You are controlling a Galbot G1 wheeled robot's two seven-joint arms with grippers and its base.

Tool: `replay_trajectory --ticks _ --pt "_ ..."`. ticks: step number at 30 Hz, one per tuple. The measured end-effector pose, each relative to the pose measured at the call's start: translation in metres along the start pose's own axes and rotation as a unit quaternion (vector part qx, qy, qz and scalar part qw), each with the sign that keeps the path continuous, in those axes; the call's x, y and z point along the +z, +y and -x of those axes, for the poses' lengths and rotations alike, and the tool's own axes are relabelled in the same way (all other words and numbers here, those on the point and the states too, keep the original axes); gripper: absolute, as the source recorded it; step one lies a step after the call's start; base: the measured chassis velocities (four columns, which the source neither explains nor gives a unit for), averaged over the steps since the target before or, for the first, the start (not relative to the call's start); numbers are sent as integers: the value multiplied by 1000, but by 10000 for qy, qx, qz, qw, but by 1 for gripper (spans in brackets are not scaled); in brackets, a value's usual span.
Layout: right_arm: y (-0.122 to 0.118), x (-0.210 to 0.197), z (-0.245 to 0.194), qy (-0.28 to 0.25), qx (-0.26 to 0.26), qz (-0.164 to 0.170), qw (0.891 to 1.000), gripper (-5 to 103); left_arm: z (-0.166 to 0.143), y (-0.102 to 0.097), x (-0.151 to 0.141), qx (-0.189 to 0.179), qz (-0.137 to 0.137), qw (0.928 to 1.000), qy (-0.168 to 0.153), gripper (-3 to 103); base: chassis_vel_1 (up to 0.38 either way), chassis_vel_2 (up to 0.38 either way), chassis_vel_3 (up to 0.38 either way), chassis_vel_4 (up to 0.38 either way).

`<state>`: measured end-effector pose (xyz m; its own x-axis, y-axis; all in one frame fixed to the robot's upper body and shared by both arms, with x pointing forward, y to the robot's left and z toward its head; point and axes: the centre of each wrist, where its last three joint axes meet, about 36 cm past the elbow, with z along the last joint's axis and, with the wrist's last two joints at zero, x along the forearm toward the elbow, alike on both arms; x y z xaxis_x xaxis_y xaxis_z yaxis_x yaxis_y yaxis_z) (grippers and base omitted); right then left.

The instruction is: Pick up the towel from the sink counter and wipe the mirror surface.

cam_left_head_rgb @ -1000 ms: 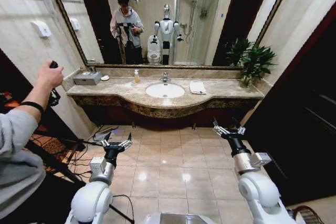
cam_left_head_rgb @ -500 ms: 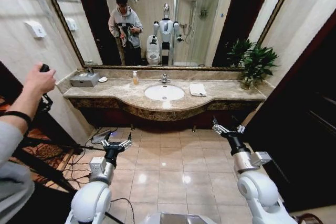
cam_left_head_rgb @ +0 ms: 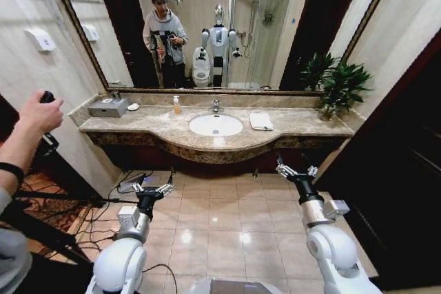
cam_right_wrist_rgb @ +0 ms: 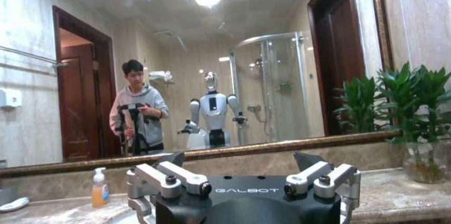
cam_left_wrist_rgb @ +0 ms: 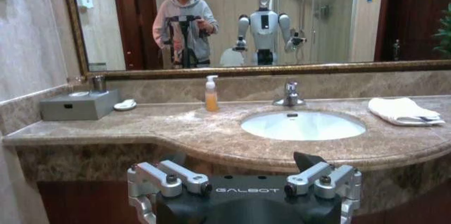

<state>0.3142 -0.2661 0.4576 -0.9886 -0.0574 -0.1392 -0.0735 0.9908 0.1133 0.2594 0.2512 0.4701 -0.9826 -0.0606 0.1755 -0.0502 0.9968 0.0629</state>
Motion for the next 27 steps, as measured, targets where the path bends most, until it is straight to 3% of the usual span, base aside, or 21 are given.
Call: replay_trajectory --ticks 27 --pt "-4 12 12 9 23 -19 10000 100 0 0 0 0 0 10000 1 100 -132 137 137 -136"
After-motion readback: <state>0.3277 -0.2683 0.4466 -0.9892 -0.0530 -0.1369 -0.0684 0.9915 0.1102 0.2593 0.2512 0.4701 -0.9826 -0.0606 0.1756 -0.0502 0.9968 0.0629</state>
